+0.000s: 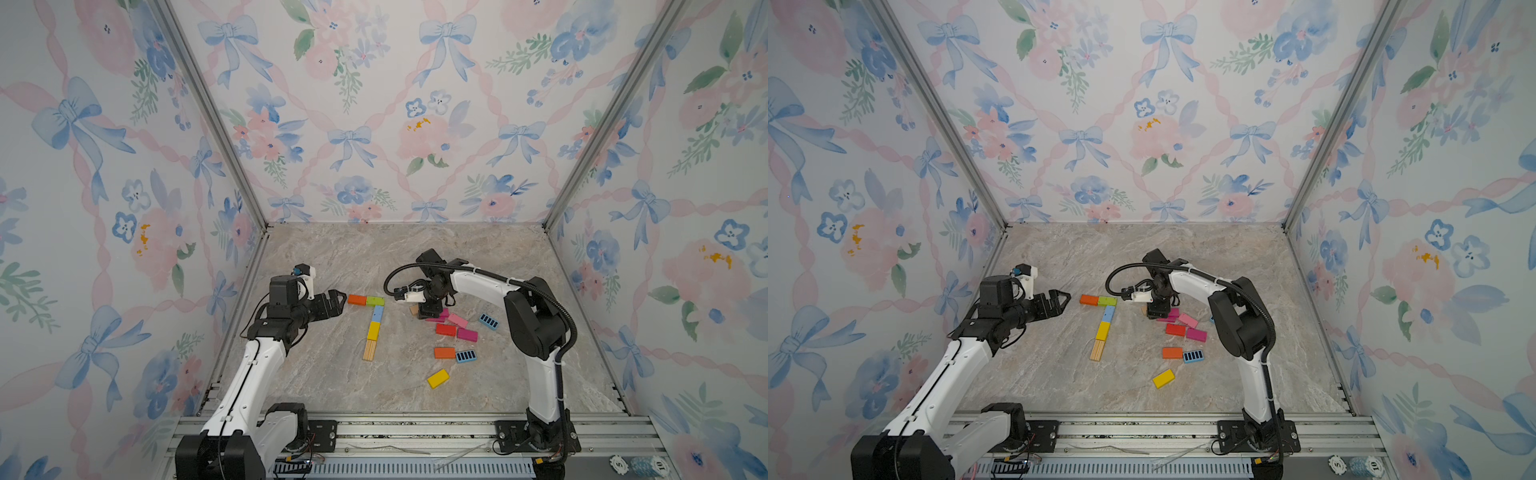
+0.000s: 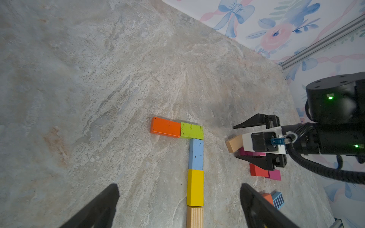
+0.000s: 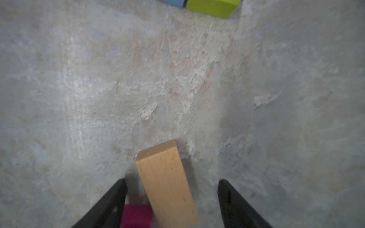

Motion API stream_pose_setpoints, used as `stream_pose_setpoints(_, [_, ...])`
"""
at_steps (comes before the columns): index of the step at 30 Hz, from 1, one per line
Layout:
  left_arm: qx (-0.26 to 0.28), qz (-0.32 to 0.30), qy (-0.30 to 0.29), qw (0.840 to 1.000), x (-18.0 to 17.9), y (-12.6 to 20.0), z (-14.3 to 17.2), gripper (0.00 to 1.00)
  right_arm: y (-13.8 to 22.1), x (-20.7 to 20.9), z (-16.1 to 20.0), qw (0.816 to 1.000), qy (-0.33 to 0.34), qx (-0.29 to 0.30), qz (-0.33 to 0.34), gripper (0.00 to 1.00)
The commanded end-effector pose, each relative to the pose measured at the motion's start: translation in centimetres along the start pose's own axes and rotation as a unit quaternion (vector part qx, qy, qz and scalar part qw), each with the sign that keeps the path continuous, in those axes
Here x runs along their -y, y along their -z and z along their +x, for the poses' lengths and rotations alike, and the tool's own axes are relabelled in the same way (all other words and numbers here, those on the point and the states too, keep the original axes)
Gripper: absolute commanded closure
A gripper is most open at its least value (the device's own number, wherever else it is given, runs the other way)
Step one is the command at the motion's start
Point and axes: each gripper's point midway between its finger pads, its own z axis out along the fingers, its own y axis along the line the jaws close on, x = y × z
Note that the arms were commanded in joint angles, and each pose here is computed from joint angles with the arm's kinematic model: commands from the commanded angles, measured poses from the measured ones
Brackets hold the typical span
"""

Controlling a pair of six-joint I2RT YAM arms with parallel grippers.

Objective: Assemble the number 7 with building blocks
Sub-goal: Move the building block to the center of the board.

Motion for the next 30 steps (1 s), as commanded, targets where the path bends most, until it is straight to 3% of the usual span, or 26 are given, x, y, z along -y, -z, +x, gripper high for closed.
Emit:
stream_pose_setpoints(1, [0.001,0.001,-0.005,1.000,-0.2,-0.1,0.2,0.02,-0.4,0.4,0.6,1.000,-0.023,0.001,-0.016,0.31])
stream_pose_setpoints(15, [-0.001,-0.001,-0.004,1.000,-0.3,-0.2,0.2,0.02,0.0,-0.3,1.0,0.997,-0.057,0.022,-0.053,0.57])
stream_pose_setpoints(22, [0.002,0.000,-0.005,1.000,-0.2,-0.1,0.2,0.02,0.8,-0.5,-0.5,0.997,-0.058,0.042,-0.042,0.63])
stream_pose_setpoints(30, [0.004,0.001,-0.006,1.000,-0.2,0.0,0.1,0.02,2.6,0.2,-3.5,0.990,-0.112,0.082,-0.005,0.68])
